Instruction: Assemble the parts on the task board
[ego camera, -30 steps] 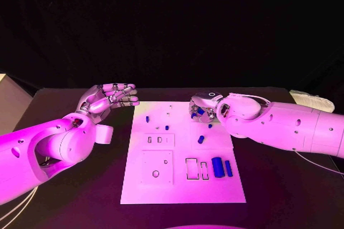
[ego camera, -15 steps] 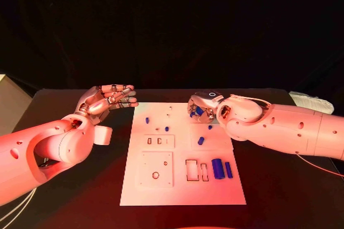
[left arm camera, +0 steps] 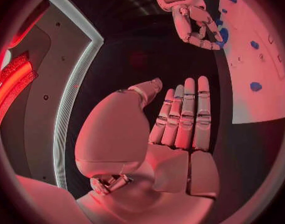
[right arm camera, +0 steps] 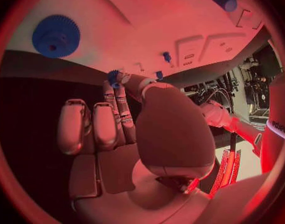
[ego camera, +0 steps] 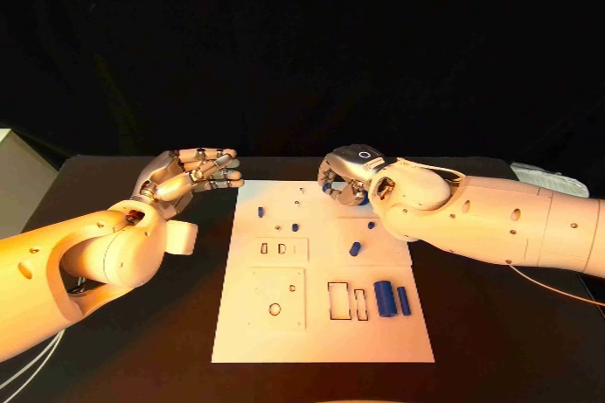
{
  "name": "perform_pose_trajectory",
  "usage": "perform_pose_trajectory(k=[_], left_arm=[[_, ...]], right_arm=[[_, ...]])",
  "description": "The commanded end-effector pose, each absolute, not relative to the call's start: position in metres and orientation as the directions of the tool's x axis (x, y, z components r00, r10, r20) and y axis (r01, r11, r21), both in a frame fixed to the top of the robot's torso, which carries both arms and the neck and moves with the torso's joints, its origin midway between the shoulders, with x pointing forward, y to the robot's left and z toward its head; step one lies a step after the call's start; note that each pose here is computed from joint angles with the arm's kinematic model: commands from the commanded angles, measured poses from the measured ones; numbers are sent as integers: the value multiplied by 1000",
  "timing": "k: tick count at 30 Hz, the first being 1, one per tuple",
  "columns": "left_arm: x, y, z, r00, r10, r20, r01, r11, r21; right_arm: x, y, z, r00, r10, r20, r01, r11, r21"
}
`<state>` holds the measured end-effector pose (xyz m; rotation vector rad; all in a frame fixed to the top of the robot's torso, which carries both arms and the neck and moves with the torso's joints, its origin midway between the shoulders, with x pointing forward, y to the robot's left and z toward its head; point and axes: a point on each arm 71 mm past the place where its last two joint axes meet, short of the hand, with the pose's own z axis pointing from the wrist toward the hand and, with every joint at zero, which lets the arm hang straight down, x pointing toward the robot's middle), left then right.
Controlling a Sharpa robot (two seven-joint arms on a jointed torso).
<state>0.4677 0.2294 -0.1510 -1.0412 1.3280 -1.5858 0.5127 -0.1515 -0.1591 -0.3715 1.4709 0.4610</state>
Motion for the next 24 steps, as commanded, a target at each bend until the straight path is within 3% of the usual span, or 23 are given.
perform_pose_trajectory(k=[1,24], left_arm=[[467,226,-148,-355,-930,98,78,-135,-988],[467,218,-144,-375,-921,102,79,-141,-987]], right_arm=[[516,-147,-156,84,74,-994,-494,869,23],[529,-111,-172,73,47,-996,-518,856,3]])
